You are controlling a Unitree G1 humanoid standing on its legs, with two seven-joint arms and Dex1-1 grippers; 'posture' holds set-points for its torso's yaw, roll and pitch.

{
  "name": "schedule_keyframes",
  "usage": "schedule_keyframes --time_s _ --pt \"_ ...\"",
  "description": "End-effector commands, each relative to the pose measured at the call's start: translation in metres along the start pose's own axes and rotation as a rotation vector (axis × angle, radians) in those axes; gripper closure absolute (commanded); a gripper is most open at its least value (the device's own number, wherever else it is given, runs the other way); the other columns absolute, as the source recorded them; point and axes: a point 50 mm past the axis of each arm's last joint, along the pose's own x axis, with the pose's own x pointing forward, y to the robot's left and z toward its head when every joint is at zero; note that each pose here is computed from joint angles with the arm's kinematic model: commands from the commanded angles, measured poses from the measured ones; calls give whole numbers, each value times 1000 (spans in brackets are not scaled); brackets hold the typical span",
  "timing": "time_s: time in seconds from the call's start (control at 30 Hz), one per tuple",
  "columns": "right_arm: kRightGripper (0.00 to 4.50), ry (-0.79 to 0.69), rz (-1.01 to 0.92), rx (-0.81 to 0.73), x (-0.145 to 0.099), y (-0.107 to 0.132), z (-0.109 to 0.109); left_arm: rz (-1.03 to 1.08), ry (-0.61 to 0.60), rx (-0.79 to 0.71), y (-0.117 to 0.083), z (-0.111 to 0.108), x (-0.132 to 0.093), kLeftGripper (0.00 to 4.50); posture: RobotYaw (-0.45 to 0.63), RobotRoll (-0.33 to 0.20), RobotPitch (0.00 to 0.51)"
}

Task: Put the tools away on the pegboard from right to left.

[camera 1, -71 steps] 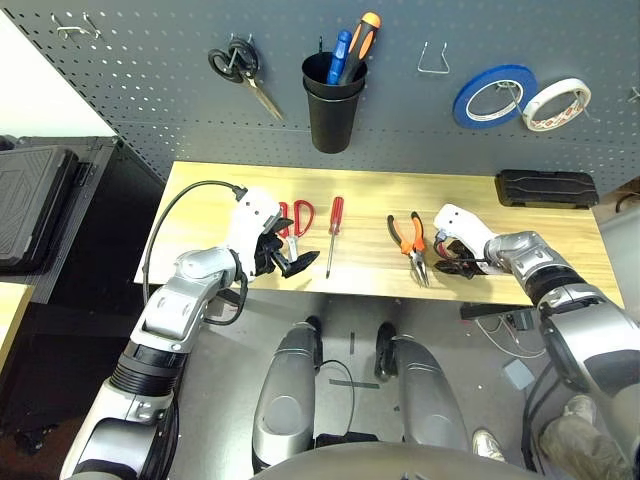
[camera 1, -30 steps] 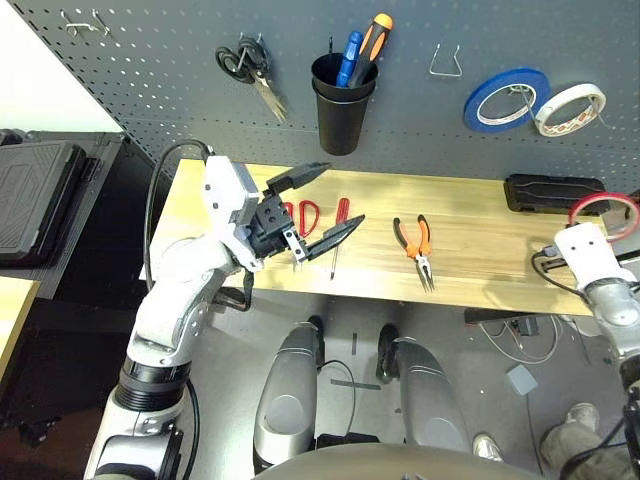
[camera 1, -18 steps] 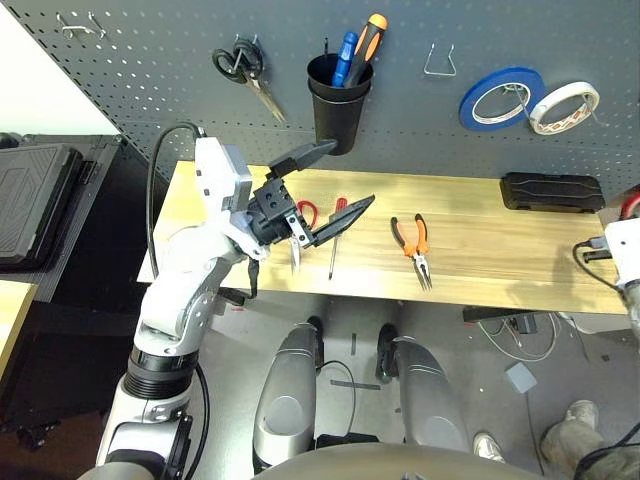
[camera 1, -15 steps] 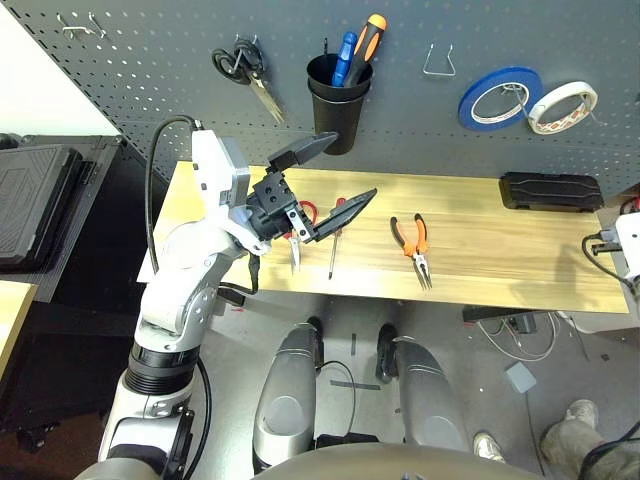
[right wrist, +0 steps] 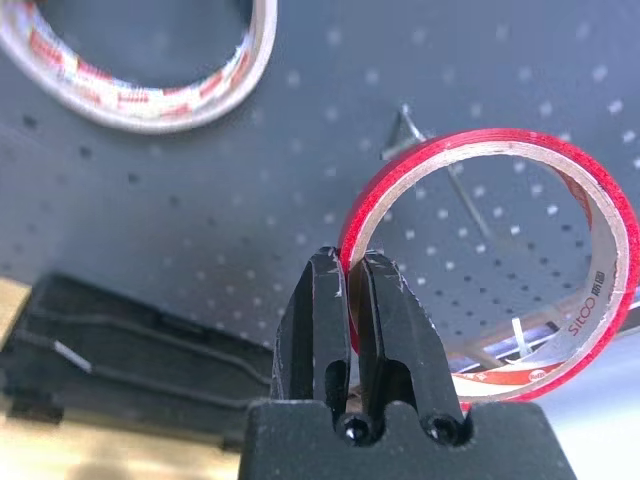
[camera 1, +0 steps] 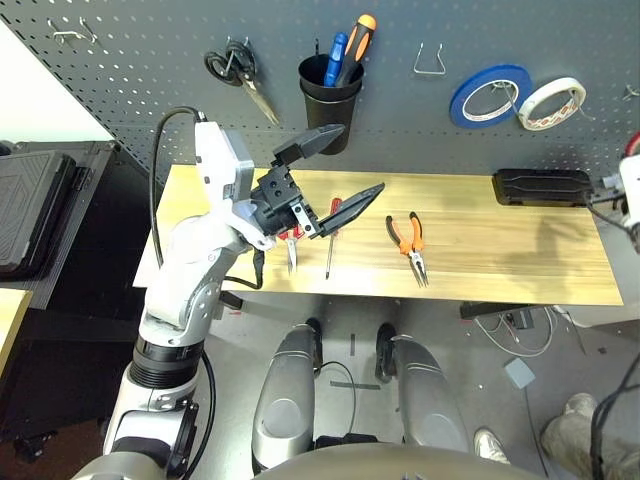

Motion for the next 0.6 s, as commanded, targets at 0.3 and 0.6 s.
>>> schedule_keyframes --time_s 0.3,0.6 --pt "4476 155 35 22 26 6 18 -7 34 -6 -3 -5 -1 0 225 0 252" --pt "1857 -19 -43 47 14 17 16 2 53 -4 -5 -6 -4 0 246 0 257"
